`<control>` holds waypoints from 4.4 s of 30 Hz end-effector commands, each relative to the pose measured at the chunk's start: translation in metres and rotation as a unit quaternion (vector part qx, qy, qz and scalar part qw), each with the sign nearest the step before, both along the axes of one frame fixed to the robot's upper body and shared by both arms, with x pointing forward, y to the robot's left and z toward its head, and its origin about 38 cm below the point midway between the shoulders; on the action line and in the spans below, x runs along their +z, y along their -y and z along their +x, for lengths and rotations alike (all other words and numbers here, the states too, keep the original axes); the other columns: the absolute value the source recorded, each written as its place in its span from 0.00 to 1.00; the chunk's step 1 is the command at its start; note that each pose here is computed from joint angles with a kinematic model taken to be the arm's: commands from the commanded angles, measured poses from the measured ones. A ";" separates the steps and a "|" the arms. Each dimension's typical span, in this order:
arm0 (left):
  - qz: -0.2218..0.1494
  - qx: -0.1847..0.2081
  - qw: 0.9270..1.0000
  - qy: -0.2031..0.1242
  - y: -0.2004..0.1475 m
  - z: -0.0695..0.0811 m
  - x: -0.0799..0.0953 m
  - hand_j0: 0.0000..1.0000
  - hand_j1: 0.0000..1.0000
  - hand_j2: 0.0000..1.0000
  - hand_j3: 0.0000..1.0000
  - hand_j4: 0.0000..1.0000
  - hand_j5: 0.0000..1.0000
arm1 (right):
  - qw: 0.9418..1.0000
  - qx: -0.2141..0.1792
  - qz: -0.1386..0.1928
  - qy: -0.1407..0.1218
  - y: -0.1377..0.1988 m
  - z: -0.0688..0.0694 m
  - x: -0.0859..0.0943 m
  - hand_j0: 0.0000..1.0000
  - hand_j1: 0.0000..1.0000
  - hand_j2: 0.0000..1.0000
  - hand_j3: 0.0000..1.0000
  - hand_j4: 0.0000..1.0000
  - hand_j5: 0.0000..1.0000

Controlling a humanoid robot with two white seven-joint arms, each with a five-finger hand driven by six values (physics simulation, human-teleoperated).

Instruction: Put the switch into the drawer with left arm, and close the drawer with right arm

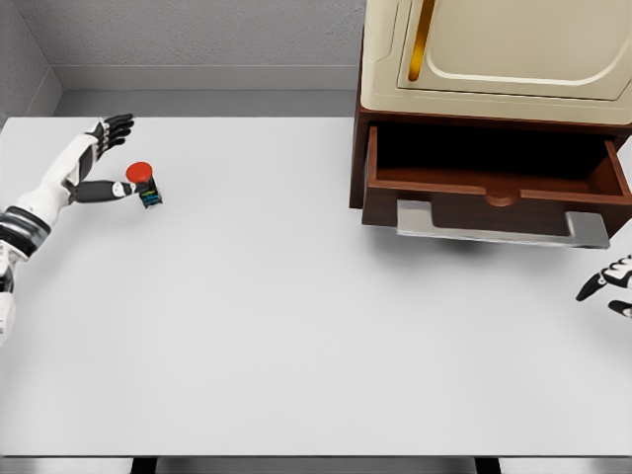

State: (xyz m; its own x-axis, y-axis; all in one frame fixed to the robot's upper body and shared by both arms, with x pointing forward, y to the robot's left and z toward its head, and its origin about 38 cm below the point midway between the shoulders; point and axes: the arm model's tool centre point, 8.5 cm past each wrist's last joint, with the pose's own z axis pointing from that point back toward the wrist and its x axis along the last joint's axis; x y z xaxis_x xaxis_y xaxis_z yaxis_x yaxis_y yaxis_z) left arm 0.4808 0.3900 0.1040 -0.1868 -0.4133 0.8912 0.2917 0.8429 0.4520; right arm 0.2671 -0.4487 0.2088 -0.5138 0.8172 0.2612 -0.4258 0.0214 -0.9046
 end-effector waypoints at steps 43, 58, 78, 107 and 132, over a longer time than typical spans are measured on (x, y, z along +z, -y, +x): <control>0.002 0.011 0.999 -0.037 0.016 0.005 -0.026 0.41 0.41 0.41 0.41 0.41 0.41 | 0.998 0.034 -0.013 -0.044 -0.008 0.000 -0.006 0.58 0.58 0.58 0.58 0.58 0.58; 0.006 -0.030 0.999 0.017 0.041 0.015 0.010 0.36 0.36 0.36 0.36 0.36 0.36 | 0.998 0.035 -0.011 -0.044 -0.008 0.001 -0.005 0.59 0.59 0.59 0.59 0.59 0.59; 0.029 -0.168 0.982 0.086 0.116 0.010 0.062 0.35 0.35 0.35 0.35 0.35 0.35 | 0.997 0.025 -0.013 -0.068 0.003 -0.011 -0.006 0.62 0.62 0.62 0.62 0.62 0.62; 0.021 -0.291 0.938 0.185 0.209 -0.024 0.119 0.35 0.35 0.35 0.35 0.35 0.35 | 0.995 0.049 -0.020 -0.087 -0.007 -0.007 -0.012 0.64 0.64 0.64 0.64 0.64 0.64; 0.021 -0.364 0.902 0.231 0.318 -0.031 0.146 0.35 0.35 0.35 0.35 0.35 0.35 | 0.995 0.059 -0.020 -0.072 -0.013 0.003 -0.005 0.65 0.65 0.65 0.65 0.65 0.65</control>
